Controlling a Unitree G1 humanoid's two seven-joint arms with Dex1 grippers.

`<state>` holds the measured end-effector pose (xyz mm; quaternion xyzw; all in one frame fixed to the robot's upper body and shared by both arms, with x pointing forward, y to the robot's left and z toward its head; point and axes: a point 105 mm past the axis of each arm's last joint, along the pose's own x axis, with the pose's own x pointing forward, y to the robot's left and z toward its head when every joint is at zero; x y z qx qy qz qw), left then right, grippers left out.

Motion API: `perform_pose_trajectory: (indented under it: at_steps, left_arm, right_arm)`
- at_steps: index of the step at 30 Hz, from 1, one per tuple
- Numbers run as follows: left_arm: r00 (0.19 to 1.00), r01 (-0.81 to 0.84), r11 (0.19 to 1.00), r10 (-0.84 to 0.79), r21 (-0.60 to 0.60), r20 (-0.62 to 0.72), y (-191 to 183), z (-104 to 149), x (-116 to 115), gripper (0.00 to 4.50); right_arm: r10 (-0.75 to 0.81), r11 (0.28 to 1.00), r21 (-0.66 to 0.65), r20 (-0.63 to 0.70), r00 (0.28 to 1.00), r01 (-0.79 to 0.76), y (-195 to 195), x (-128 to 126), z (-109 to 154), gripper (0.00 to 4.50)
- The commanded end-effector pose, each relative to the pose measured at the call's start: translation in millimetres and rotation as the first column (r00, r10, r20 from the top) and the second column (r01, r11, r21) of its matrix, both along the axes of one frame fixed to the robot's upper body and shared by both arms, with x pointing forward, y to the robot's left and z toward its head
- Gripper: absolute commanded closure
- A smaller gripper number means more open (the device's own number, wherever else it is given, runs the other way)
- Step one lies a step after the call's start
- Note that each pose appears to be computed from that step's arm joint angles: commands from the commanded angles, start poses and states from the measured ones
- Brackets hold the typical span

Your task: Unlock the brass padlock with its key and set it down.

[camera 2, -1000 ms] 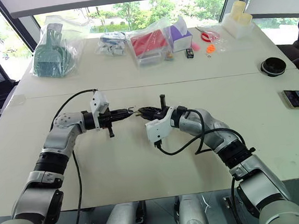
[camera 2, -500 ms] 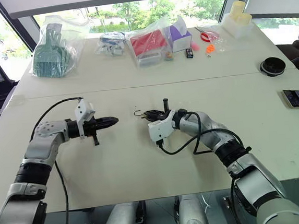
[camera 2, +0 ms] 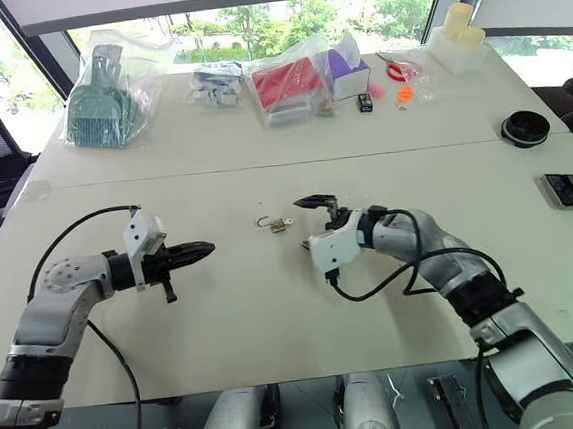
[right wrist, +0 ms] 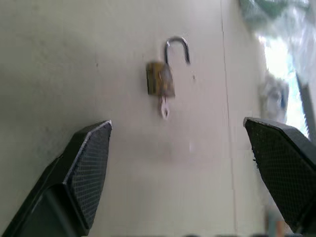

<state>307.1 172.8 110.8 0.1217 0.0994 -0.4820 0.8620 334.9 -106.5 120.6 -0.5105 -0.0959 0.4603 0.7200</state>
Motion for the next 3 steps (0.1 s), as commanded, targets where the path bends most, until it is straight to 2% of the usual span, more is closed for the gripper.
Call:
perform_pose_trajectory:
  at_steps: [1,3]
  left_arm:
    - [0.999,-0.002,1.0,0.002,-0.015,0.039,2,15,-4,4.5]
    - [0.999,-0.008,1.0,0.008,0.002,0.036,4,14,-6,4.5]
  right_arm:
    - [-0.016,0.972,0.223,-0.249,0.968,0.074,-7,-10,29,0.02]
    - [0.019,0.957,0.273,-0.394,0.919,0.097,-9,-21,31,0.02]
